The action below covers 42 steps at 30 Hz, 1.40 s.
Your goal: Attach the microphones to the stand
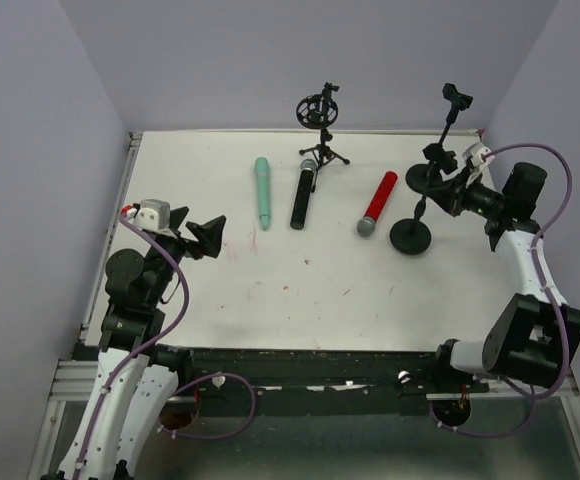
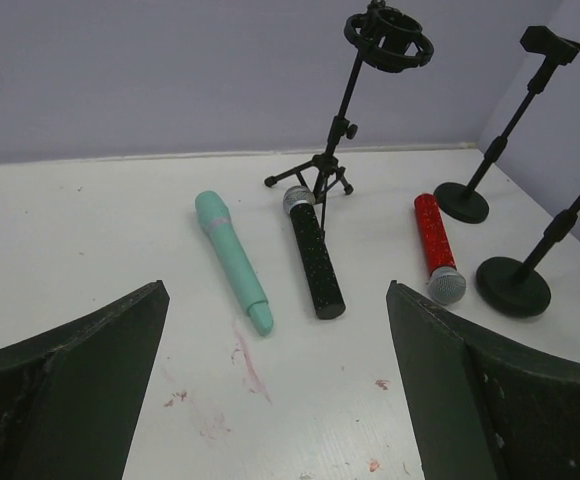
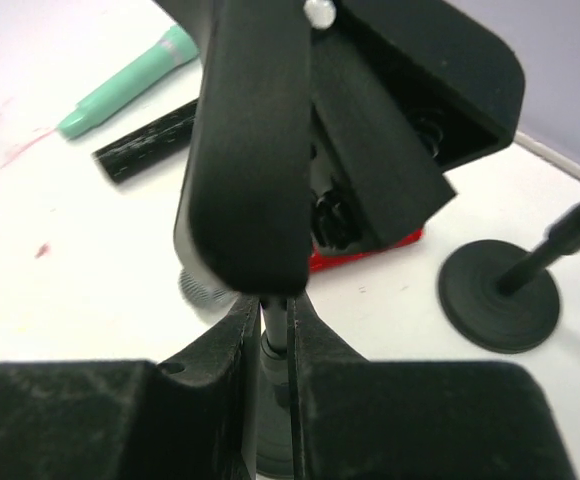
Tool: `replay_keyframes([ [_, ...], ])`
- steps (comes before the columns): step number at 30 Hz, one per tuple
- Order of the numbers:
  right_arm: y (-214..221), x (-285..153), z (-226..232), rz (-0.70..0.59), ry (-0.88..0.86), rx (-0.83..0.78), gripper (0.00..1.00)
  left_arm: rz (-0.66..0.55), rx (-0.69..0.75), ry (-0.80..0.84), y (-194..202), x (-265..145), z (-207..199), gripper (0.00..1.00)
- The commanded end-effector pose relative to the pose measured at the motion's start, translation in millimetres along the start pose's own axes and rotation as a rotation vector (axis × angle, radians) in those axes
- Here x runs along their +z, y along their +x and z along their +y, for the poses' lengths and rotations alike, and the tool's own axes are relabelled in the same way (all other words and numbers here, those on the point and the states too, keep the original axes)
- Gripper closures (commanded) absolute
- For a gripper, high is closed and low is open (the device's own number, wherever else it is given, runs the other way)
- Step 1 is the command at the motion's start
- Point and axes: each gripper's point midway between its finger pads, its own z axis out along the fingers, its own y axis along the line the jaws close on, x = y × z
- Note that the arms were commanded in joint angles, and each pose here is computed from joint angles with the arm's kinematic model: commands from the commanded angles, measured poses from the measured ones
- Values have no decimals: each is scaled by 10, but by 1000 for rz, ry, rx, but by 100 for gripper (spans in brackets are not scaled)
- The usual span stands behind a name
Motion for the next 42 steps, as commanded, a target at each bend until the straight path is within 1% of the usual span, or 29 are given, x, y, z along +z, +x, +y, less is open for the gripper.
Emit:
replay_keyframes([
  [1,-40,-220,653,7,-220,-25,85,-47,13,59,-153,-7,-128,1],
  [5,-55,-428,1176,2,-369,-19,85,-47,14,72,-158,-3,-150,2],
  [8,-76,-528,1454,-38,-447,-41,84,-45,13,98,-143,3,-192,2],
  [12,-36,-543,1637,-73,-507,-55,84,-38,5,154,-106,18,-280,2],
  [17,115,-546,1816,-68,-557,-117,83,-11,-21,201,-19,63,-349,2],
  [19,181,-569,1845,-53,-559,-137,77,1,-44,215,16,79,-371,2],
  [21,250,-607,1887,-30,-566,-156,67,13,-63,223,56,98,-382,1],
  [22,274,-621,1901,-20,-569,-156,59,15,-71,231,57,103,-399,2],
  [24,319,-635,1909,-2,-570,-150,49,26,-90,245,91,105,-423,2],
  [25,334,-638,1908,7,-568,-146,45,33,-99,250,111,104,-431,1],
  [28,331,-614,1837,40,-542,-101,40,51,-116,258,155,99,-445,2],
  [29,313,-597,1785,44,-523,-97,29,60,-120,255,172,98,-442,2],
  [30,307,-587,1737,58,-499,-65,24,66,-125,245,182,101,-427,2],
  [31,312,-567,1682,63,-478,-77,18,82,-138,235,220,114,-411,2],
  [34,315,-519,1580,73,-427,-58,8,149,-199,184,357,207,-328,1],
  [36,318,-493,1589,54,-437,-34,6,202,-246,160,449,284,-298,2],
  [38,299,-467,1622,15,-466,-13,6,244,-278,161,487,357,-309,2],
  [40,283,-443,1642,-21,-495,-10,7,273,-298,171,506,413,-329,2],
  [42,280,-416,1652,-37,-516,-14,11,283,-301,170,503,442,-329,2],
])
